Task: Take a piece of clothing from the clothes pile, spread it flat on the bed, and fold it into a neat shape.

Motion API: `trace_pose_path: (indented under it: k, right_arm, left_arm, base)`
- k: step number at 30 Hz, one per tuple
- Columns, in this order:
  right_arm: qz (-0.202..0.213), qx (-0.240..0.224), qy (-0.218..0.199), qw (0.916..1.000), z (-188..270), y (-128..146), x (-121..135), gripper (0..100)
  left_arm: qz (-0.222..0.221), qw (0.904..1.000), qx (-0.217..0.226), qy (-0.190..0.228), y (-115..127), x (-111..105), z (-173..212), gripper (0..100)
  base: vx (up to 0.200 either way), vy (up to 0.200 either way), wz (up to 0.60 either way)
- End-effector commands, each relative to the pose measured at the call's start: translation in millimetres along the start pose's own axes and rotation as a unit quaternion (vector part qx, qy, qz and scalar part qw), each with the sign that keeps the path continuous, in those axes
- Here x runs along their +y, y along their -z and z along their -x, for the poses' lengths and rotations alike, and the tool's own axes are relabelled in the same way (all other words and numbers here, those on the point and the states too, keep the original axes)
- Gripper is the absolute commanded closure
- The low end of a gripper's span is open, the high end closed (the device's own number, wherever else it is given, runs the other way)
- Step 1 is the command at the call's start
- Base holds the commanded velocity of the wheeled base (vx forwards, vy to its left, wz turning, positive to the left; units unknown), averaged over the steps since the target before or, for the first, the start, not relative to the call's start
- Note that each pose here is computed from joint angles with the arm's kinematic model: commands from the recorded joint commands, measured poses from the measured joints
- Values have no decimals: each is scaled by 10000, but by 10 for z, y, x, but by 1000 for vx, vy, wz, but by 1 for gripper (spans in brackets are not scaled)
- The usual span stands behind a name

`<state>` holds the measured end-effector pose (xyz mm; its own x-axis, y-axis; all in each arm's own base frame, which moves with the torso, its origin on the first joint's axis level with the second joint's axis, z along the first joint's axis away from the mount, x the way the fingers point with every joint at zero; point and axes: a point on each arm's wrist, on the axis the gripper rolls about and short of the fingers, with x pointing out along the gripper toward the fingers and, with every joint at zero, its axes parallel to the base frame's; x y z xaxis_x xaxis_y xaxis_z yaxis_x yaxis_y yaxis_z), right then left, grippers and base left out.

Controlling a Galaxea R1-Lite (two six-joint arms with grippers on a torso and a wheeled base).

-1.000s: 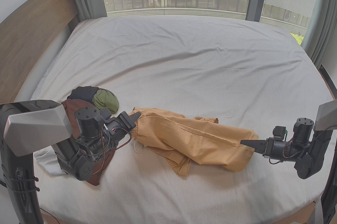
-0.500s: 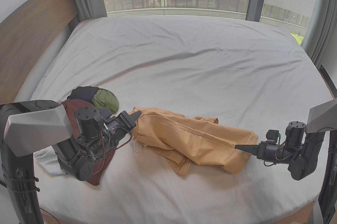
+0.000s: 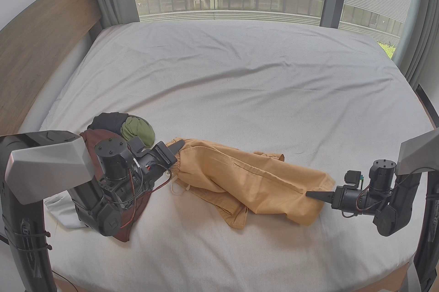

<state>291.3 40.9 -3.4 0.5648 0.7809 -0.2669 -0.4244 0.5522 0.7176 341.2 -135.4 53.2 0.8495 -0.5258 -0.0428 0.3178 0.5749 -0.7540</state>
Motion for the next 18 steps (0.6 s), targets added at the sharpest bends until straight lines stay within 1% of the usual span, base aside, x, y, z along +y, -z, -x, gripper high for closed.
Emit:
trace_pose_path:
  k: [1, 6, 8, 14, 17, 18]
  right_arm:
    - [38, 21, -26, 10000, -19, 9, 42, 100]
    - [151, -58, 148, 9998, -62, 19, 46, 100]
    - [221, -43, 141, 9996, -80, 26, 50, 100]
    - [348, -111, 78, 9993, -73, -20, 116, 100]
    - [511, -256, -42, 9984, -69, -118, 213, 100]
    - [596, -345, -105, 9976, -74, -179, 254, 100]
  left_arm:
    - [1, 10000, 18, 0, 13, 2, 8, 100]
    - [-14, 10000, -12, 24, -1, -4, 5, 100]
    - [-36, 10000, -24, 13, -12, 0, 8, 100]
    - [-295, 9995, -56, 24, -31, -12, 35, 100]
    - [-317, 9994, -88, 47, -62, -57, 68, 100]
    - [-341, 9993, -124, 74, -103, -104, 97, 100]
  base:
    - [0, 0, 0]
    - [0, 0, 0]
    - [0, 0, 0]
    - [0, 0, 0]
    - [0, 0, 0]
    - [0, 0, 0]
